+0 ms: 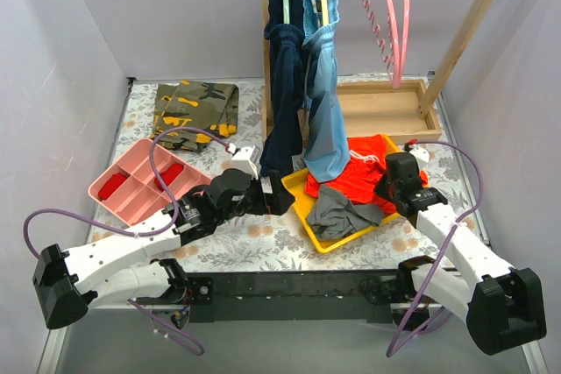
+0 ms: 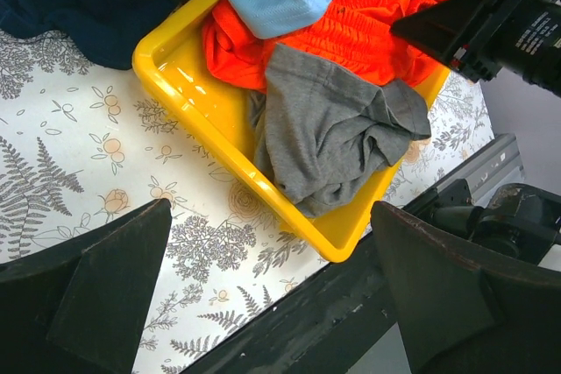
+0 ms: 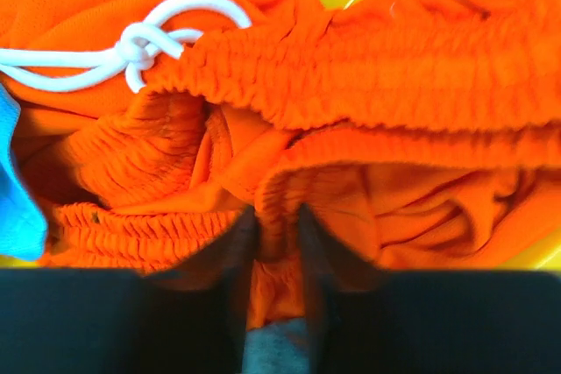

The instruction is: Place the shorts on the hanger

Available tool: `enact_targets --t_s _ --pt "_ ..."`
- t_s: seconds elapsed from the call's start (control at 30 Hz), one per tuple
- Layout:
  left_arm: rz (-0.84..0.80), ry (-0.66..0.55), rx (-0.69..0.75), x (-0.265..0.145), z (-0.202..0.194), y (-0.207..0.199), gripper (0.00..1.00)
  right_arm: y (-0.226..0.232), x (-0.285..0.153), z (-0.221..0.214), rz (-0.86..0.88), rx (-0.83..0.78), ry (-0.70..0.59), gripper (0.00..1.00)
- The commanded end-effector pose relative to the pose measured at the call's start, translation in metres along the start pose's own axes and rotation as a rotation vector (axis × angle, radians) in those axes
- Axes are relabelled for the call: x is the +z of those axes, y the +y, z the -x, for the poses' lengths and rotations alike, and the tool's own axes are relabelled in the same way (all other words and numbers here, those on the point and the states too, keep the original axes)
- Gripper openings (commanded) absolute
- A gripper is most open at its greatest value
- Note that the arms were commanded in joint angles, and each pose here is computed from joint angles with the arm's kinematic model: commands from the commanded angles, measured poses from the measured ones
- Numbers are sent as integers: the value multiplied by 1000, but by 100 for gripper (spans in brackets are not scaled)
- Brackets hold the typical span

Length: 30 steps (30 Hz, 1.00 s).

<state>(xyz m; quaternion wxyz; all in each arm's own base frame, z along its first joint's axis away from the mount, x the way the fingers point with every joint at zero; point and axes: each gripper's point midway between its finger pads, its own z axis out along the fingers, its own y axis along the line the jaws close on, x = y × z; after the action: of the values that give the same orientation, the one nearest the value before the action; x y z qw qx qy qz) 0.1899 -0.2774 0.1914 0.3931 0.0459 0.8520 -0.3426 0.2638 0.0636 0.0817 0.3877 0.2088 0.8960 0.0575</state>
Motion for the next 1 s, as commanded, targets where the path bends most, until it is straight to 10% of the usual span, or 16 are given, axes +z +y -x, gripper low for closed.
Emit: enact_targets --t_s 0.0,0.67,0.97 --pt "-57 -25 7 -11 16 -17 98 0 -3 42 -1 46 -110 8" --pt "-147 -52 53 -29 49 -54 98 63 -270 280 247 59 -673 1" --pt "-17 -130 4 -37 84 -48 98 161 -303 281 709 -68 -529 1"
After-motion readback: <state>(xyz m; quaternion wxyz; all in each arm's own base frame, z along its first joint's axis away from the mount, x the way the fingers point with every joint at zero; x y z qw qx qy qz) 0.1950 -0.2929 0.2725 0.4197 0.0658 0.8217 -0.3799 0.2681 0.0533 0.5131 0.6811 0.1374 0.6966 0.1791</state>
